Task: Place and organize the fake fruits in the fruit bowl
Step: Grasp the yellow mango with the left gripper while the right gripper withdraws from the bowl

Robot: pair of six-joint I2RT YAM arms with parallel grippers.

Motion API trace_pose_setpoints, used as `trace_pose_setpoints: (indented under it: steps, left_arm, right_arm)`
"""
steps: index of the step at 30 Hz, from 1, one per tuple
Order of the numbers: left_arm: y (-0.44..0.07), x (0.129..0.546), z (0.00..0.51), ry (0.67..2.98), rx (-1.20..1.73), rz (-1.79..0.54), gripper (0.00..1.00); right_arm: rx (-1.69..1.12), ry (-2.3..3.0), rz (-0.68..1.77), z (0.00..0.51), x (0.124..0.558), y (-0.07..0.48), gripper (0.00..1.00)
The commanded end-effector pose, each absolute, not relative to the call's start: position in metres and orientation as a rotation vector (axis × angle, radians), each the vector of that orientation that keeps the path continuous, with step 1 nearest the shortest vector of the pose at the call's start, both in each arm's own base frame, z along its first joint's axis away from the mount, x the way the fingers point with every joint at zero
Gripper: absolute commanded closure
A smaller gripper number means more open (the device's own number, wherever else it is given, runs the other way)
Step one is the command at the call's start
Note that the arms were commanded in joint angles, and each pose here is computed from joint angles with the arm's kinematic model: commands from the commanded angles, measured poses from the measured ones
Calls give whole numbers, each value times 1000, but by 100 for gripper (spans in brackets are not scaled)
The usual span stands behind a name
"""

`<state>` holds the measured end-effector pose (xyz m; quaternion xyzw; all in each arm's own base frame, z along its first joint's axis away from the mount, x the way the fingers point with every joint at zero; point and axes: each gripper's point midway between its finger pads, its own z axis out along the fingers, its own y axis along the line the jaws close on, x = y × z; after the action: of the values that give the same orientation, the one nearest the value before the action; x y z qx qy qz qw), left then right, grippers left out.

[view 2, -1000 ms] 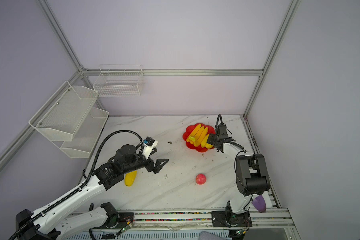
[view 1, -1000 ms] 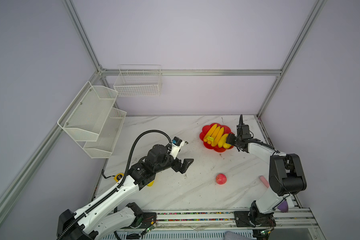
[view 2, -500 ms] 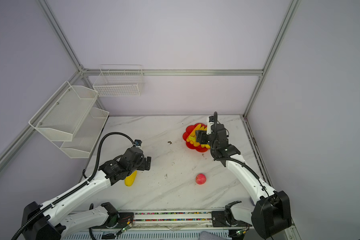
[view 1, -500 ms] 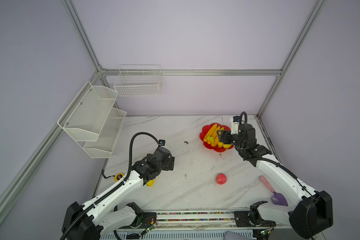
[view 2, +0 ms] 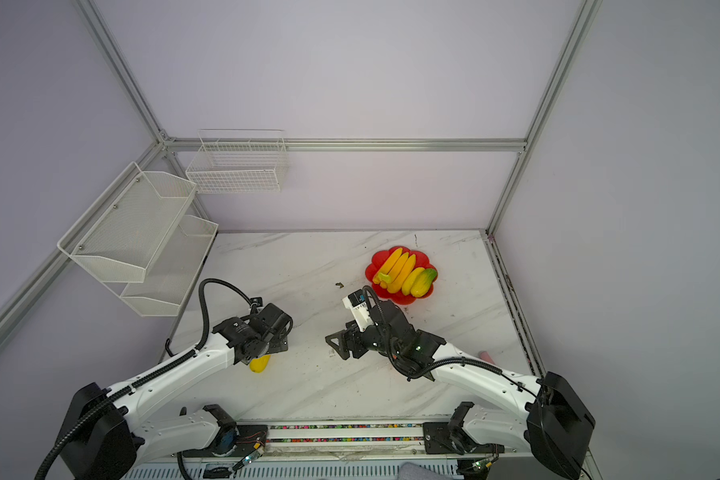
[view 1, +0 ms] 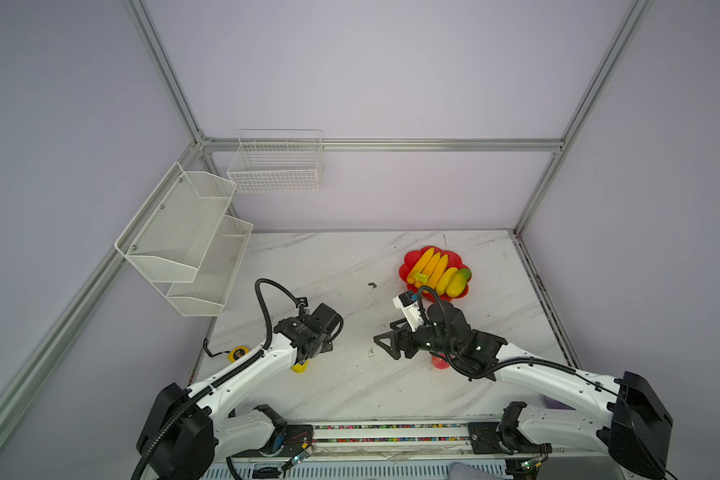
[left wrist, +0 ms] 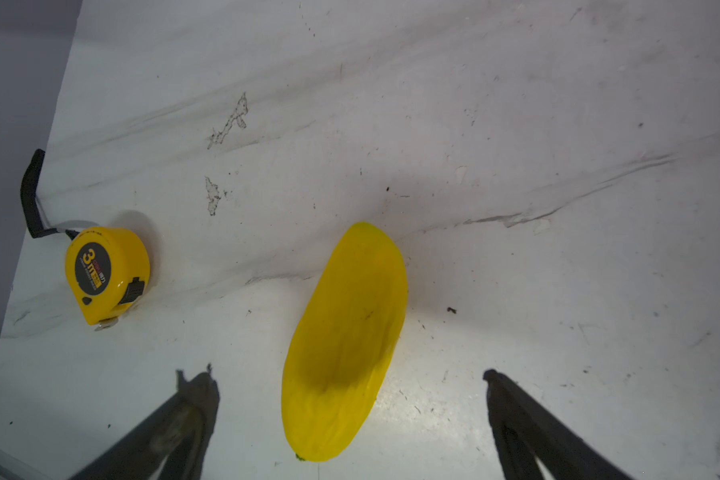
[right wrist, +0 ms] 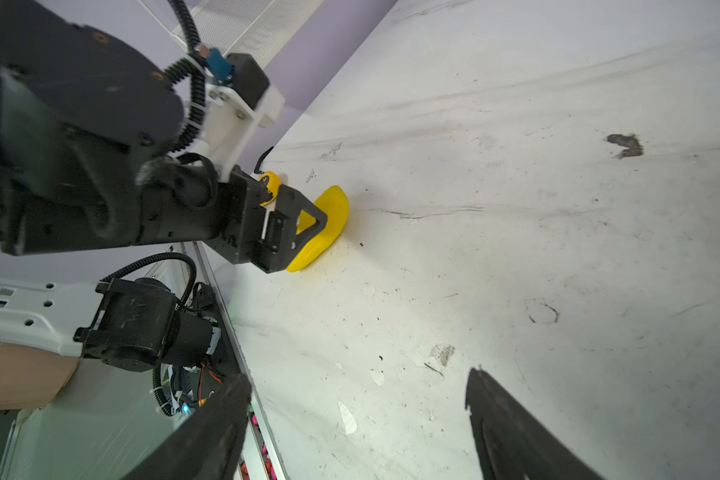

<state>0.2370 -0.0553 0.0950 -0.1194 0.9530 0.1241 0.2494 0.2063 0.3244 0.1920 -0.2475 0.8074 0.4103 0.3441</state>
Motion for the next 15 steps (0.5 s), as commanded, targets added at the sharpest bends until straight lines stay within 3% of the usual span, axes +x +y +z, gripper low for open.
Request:
trace_pose_setpoints:
  steps: [1, 9, 15]
  left_arm:
    - [-51, 234, 72, 2633, -366, 329, 4]
    - [-59, 245, 52, 2688, -338, 265, 17]
    - [-63, 242, 41, 2719, -330, 241, 19]
  right_arm:
    - [-605, 2055, 1112, 196, 210, 331, 15]
    - [-572, 2089, 1058, 190, 212, 321, 15]
    - [-570, 2110, 1034, 183, 214, 321, 15]
